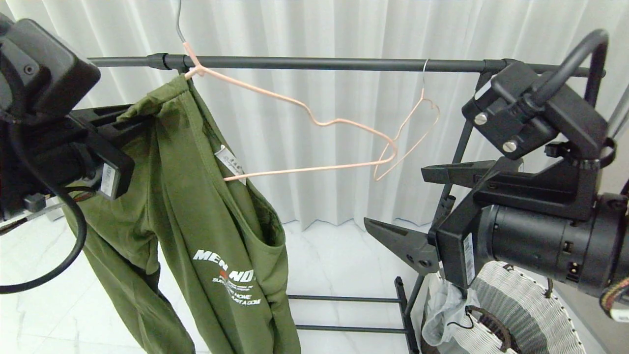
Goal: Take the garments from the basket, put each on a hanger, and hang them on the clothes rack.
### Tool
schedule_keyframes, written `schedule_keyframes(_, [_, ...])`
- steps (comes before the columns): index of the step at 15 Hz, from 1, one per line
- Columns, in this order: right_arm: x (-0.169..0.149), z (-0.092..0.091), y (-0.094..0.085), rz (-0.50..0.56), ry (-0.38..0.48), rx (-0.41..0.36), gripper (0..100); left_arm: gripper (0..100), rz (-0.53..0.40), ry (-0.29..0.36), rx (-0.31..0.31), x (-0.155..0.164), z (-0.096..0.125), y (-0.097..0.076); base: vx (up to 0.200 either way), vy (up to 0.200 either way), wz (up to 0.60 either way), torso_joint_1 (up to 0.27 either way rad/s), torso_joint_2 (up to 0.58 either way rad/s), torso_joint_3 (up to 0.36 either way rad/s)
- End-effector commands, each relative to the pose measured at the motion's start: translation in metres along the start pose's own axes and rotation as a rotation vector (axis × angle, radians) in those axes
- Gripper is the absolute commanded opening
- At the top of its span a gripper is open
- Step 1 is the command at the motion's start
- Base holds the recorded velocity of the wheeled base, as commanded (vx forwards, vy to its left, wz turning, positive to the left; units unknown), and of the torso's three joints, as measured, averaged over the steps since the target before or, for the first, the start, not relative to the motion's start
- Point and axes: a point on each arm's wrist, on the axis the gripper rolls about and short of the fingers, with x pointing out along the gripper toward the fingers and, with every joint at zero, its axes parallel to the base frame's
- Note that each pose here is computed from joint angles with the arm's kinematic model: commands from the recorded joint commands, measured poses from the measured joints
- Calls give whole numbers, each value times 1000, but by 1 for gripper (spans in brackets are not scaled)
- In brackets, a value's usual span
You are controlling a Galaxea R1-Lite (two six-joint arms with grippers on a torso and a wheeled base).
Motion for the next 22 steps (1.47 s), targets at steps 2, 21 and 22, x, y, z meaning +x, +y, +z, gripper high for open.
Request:
schedule_keyframes(2, [22, -8, 23, 44, 35, 60, 100, 0, -16, -18, -41, 9, 7, -2, 0, 0, 0, 0, 0, 0])
schedule_keyframes(21, [140, -39, 53, -205, 35, 206, 100, 0, -38, -75, -91, 7, 19, -3, 0, 0, 0, 0, 0, 0])
schedule_keyframes(22, [140, -44, 51, -230, 49, 198, 100, 0, -38, -75, -91, 7, 19, -3, 0, 0, 0, 0, 0, 0])
